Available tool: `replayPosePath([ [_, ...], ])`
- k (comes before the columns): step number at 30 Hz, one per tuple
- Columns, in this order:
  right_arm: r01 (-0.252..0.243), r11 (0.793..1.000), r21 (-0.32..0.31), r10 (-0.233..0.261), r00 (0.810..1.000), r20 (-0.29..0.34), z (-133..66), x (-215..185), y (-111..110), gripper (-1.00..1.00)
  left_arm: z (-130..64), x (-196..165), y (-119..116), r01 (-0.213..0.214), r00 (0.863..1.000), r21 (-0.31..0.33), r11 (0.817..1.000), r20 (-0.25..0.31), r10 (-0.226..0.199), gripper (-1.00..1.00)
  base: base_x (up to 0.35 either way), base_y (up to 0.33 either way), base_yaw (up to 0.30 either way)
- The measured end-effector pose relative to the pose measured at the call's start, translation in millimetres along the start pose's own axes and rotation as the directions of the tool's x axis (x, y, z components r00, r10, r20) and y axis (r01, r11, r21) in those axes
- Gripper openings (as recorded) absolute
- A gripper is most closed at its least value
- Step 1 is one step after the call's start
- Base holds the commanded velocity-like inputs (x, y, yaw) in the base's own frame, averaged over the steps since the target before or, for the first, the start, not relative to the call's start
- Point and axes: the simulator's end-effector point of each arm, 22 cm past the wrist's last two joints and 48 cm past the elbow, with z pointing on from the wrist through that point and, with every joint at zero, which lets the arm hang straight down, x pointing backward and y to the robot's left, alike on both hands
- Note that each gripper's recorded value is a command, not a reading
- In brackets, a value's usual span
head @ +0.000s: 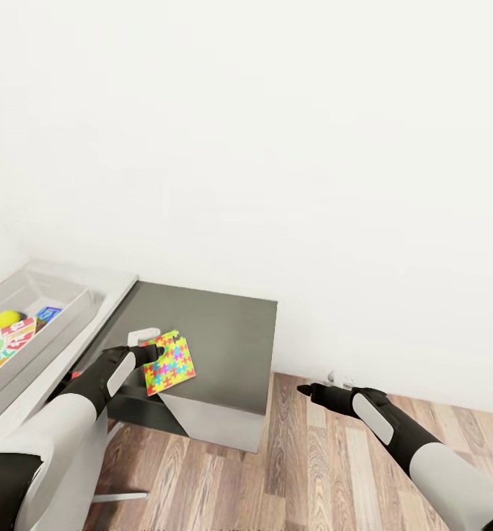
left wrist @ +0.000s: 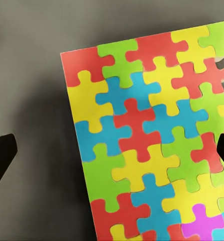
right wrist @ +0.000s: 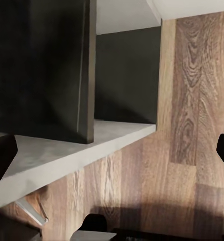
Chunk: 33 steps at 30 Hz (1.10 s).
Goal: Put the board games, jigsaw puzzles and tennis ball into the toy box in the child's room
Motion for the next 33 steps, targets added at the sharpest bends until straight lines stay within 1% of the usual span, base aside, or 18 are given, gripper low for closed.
replayPosePath([
  [10,-0.006,1.0,0.005,0.006,1.0,-0.015,5.7,7.4,-4.1,1.0,6.6,8.8,-7.8,0.0,1.0,0.037,0.999,-0.017,0.001,1.0,0.0,0.0,0.0],
  [15,-0.009,1.0,0.008,0.009,1.0,-0.022,8.4,10.7,-6.3,1.0,9.9,13.2,-8.2,-0.001,1.0,0.04,0.999,-0.025,0.002,1.0,0.0,0.0,0.0],
  [33,-0.016,1.0,0.013,0.016,0.999,-0.041,15.6,20.6,-11.8,1.0,14.7,8.0,-14.1,0.001,1.0,0.054,0.999,-0.009,0.0,1.0,0.0,0.0,0.0],
])
